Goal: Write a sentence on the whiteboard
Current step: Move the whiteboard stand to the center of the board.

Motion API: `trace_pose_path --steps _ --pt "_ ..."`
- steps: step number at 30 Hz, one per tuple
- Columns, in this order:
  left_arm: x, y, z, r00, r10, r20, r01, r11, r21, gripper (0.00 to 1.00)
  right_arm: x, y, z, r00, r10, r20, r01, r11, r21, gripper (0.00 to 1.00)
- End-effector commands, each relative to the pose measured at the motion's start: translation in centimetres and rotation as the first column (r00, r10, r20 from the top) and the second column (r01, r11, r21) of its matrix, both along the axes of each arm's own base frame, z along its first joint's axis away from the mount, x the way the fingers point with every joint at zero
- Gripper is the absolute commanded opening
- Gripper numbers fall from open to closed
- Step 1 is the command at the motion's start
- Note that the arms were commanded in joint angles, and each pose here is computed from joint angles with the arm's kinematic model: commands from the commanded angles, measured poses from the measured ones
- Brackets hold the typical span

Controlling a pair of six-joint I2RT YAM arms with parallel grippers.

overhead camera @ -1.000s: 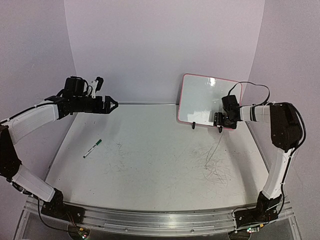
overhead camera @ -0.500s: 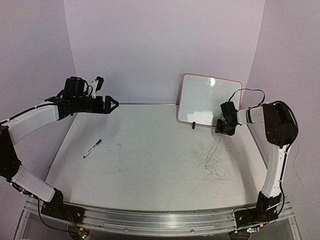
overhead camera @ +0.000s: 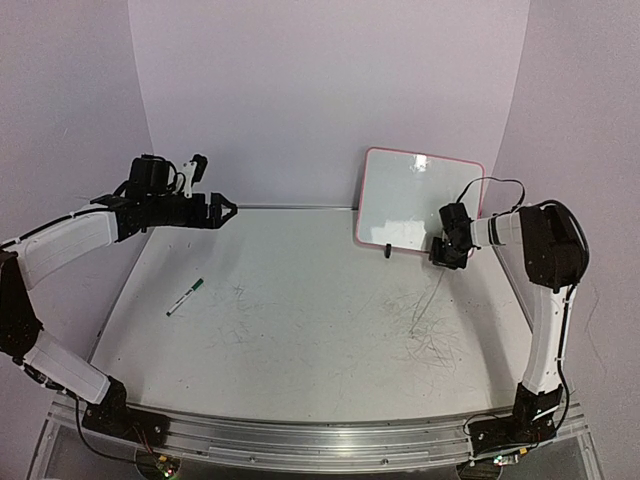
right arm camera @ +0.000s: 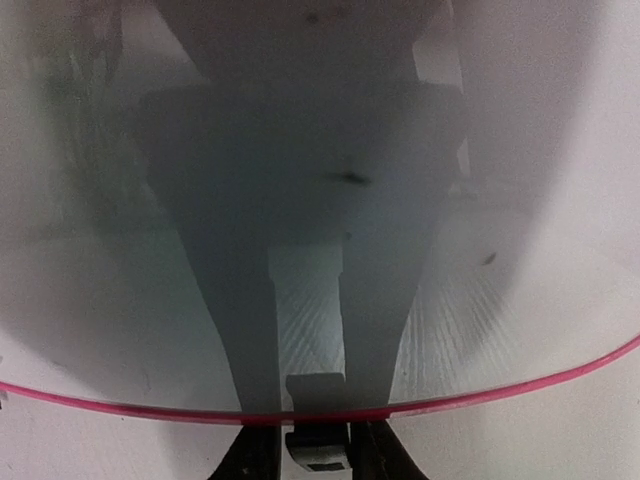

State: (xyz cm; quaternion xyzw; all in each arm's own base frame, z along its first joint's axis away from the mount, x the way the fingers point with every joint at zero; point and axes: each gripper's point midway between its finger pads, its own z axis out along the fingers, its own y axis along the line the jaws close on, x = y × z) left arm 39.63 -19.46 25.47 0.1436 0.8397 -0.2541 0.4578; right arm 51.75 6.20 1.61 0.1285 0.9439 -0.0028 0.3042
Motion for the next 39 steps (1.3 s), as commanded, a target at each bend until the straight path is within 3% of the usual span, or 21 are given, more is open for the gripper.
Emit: trace_pose_path --steps 1,7,14,26,39 --pt "0.2 -0.1 1.1 0.999 0.002 0.047 -0.002 1.000 -0.011 0.99 1.7 0.5 2.1 0.997 0.002 0.082 -0.003 1.000 0.002 0.17" --pt "0.2 -0.1 1.3 0.999 0.003 0.052 -0.002 1.000 -0.015 1.00 0.1 1.8 2.9 0.995 0.047 0.083 -0.044 0.998 -0.038 0.00" --pt "0.0 -0.4 1.4 0.999 -0.008 0.050 0.009 1.000 -0.021 0.99 -5.9 5.6 3.2 0.988 0.143 0.064 -0.138 0.988 -0.072 0.00" --pt "0.2 -0.3 0.6 0.999 0.006 0.048 -0.006 1.000 0.006 0.99 -19.3 13.3 1.4 0.953 0.300 0.052 -0.302 0.952 0.049 0.00" --pt "0.9 -0.1 -1.2 1.000 0.021 0.022 -0.022 0.999 0.040 0.99 -22.8 13.5 0.8 0.951 0.281 0.128 -0.291 0.954 0.067 0.00"
